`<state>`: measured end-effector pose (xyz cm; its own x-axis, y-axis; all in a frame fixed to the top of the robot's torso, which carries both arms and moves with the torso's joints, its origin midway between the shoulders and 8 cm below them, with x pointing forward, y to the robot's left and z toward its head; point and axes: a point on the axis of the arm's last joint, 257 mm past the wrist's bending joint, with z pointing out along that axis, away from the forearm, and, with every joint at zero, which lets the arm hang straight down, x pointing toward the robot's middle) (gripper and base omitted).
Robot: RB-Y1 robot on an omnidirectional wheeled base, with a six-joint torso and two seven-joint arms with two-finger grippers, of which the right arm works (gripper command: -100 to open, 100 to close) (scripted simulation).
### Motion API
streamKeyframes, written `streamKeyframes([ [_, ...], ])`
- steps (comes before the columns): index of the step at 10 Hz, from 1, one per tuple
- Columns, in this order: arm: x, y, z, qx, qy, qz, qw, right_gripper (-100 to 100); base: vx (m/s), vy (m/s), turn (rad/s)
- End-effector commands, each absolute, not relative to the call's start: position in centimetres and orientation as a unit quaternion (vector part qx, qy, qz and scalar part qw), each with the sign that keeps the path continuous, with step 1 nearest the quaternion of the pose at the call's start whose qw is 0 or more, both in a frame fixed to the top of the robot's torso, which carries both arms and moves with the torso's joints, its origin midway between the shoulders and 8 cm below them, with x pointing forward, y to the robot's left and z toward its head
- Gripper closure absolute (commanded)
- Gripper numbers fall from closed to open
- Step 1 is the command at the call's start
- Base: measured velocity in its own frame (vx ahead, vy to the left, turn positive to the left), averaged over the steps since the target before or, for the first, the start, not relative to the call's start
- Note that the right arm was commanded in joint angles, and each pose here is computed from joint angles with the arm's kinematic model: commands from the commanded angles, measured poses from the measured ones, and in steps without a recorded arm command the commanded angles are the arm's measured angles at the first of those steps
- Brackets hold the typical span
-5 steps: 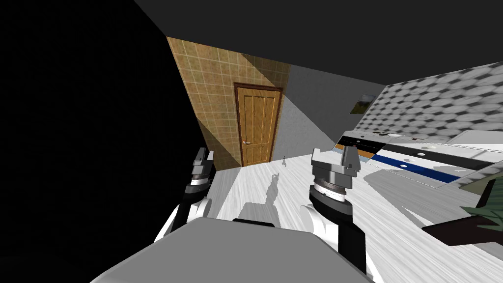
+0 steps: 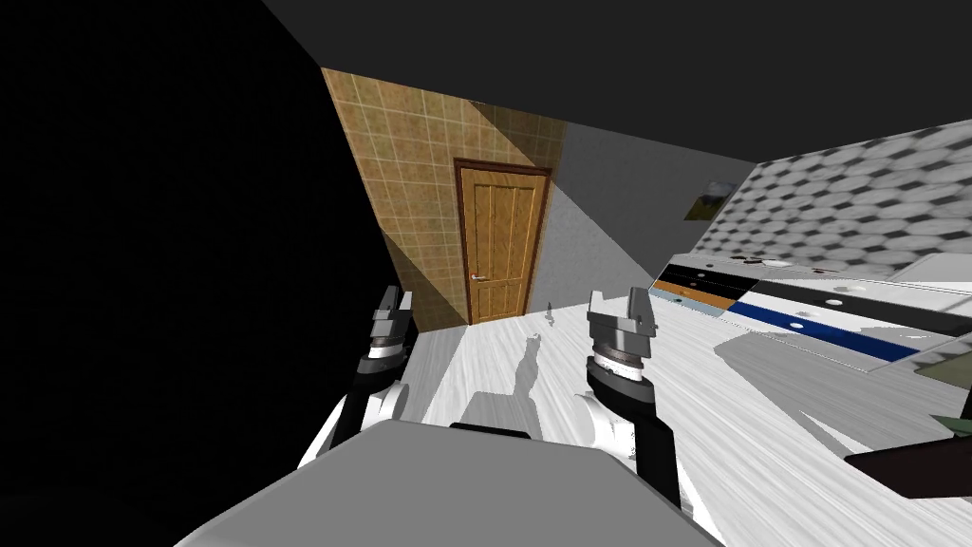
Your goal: Pull the door open
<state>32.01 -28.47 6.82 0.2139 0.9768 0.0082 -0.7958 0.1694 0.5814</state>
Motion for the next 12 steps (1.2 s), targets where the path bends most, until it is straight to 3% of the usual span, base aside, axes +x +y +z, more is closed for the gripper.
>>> streamKeyframes([
  [1, 32.9, -28.3, 5.8, 0.245, 0.196, 0.604, 0.733, -100, 0.111, 0.052, 0.013],
  [12, 37.6, -26.5, -0.6, 0.274, 0.244, 0.633, 0.681, -100, 0.083, 0.048, 0.014],
])
